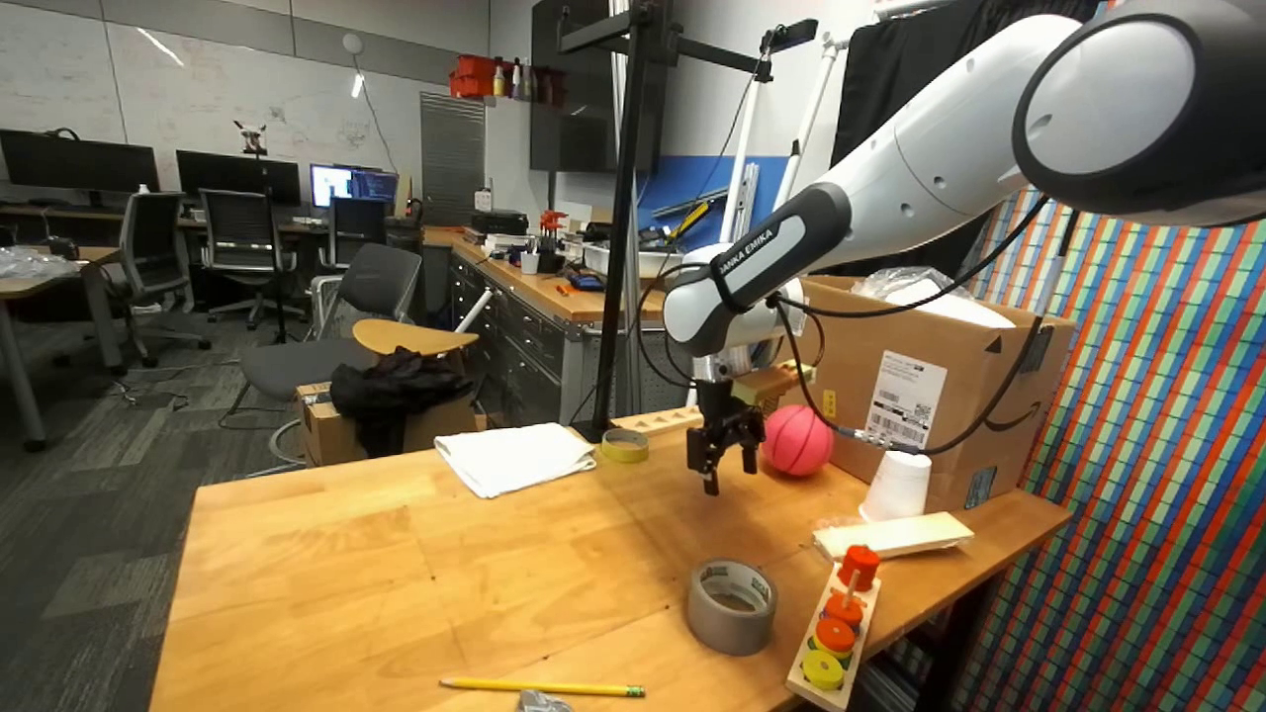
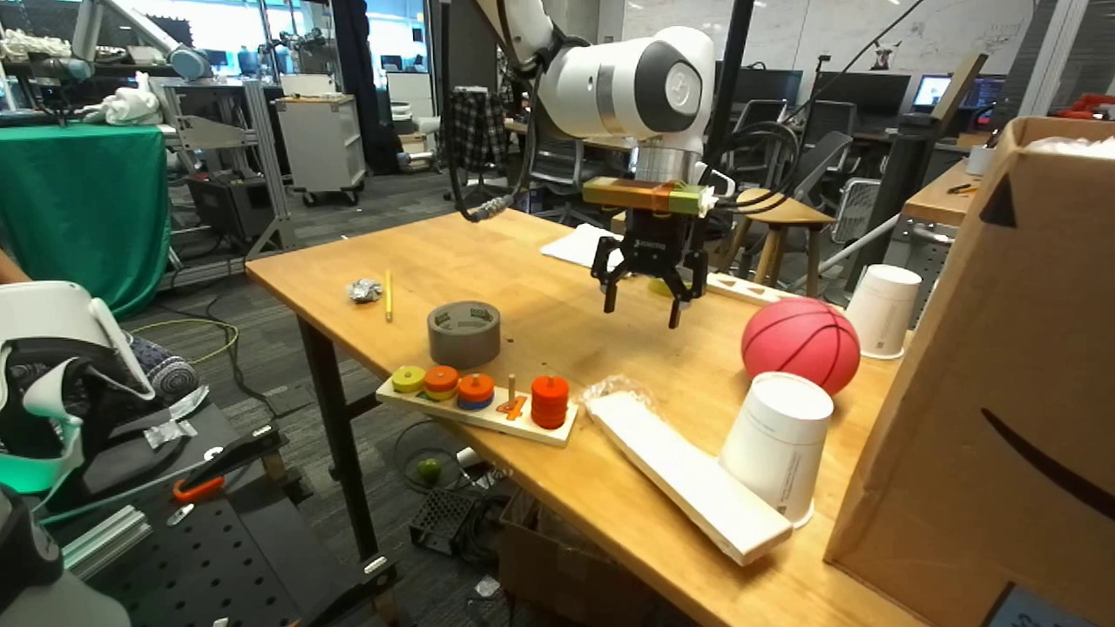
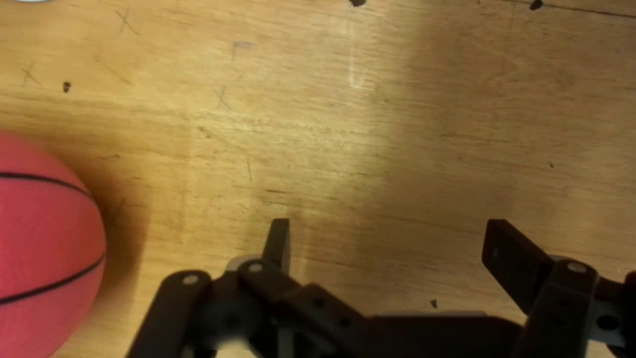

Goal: Move the ball to the right

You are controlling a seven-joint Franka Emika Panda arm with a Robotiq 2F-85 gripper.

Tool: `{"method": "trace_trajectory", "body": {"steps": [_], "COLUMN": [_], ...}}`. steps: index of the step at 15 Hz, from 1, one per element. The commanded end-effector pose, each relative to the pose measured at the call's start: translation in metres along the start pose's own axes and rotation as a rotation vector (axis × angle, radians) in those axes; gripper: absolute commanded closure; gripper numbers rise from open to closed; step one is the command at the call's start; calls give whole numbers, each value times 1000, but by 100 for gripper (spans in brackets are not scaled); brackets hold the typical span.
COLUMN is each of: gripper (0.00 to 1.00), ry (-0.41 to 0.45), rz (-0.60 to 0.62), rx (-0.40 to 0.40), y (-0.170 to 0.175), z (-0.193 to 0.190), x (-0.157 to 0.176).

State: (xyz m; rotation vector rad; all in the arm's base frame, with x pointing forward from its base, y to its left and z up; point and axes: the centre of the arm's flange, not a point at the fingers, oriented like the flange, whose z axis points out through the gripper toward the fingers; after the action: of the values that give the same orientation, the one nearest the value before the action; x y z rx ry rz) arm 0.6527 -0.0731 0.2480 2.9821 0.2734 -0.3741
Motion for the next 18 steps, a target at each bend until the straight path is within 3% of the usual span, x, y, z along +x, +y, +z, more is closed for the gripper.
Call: {"method": "trace_trajectory", "body": {"steps": [1,6,10,18], "gripper": [0,0,0,0], "ry": [-59,-45,-27,11], "rz": [29,71,112,159], "rx": [-67,-200,-290,-307], "y": [31,88,113,91], "z": [2,-3,-20,-44], "x": [3,-4,-15,-33]}}
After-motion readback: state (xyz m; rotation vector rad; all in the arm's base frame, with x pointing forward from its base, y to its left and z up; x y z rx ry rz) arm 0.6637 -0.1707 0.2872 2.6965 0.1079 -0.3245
